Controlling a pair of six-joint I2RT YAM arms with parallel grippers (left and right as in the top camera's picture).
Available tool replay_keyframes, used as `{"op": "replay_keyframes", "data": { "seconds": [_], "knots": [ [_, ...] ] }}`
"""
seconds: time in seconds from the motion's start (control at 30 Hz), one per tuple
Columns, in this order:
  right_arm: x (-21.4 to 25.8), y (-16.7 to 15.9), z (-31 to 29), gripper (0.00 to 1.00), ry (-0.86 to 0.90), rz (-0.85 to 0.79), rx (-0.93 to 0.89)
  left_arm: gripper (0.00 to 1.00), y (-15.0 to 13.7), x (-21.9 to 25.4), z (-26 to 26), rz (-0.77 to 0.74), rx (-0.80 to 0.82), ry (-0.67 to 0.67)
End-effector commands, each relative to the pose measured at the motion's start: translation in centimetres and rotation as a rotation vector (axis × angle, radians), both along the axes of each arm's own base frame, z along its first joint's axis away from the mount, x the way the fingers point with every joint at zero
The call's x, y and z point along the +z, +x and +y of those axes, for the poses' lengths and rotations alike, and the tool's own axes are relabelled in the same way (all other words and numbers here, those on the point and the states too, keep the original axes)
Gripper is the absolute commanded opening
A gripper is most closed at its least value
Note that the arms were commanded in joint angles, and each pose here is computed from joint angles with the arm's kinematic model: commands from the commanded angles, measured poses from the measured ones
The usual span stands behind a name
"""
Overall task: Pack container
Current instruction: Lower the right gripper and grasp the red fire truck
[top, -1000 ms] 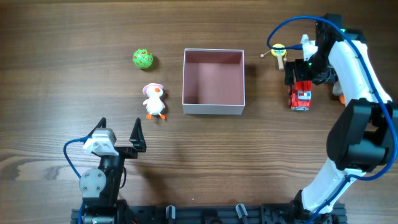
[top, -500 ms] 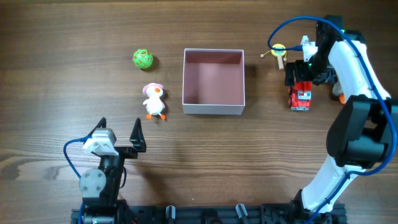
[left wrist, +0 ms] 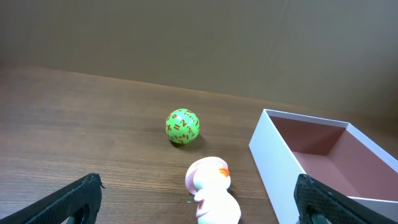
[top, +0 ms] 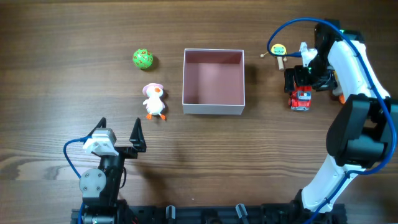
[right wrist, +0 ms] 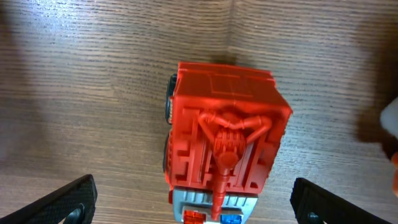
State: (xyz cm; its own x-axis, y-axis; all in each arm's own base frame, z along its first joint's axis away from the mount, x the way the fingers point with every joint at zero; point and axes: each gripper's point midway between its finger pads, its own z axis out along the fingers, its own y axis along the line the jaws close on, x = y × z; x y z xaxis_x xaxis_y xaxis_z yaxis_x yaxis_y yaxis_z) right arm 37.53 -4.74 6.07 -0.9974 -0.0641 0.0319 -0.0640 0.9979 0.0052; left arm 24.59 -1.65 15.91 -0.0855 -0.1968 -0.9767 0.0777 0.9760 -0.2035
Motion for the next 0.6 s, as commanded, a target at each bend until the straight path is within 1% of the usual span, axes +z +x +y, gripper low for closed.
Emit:
{"op": "replay_keyframes", "data": {
  "seconds": [0.0,0.57],
  "knots": [
    [-0.23,0.20,0.40,1.00,0.022,0.001,0.018,1.00,-0.01,-0.17,0.22,0.002,0.008,0.020],
    [-0.21,0.06,0.92,1.00,0.052,0.006,0.017,1.00,-0.01,-0.18,0.22,0.002,0.008,0.020]
  ]
}}
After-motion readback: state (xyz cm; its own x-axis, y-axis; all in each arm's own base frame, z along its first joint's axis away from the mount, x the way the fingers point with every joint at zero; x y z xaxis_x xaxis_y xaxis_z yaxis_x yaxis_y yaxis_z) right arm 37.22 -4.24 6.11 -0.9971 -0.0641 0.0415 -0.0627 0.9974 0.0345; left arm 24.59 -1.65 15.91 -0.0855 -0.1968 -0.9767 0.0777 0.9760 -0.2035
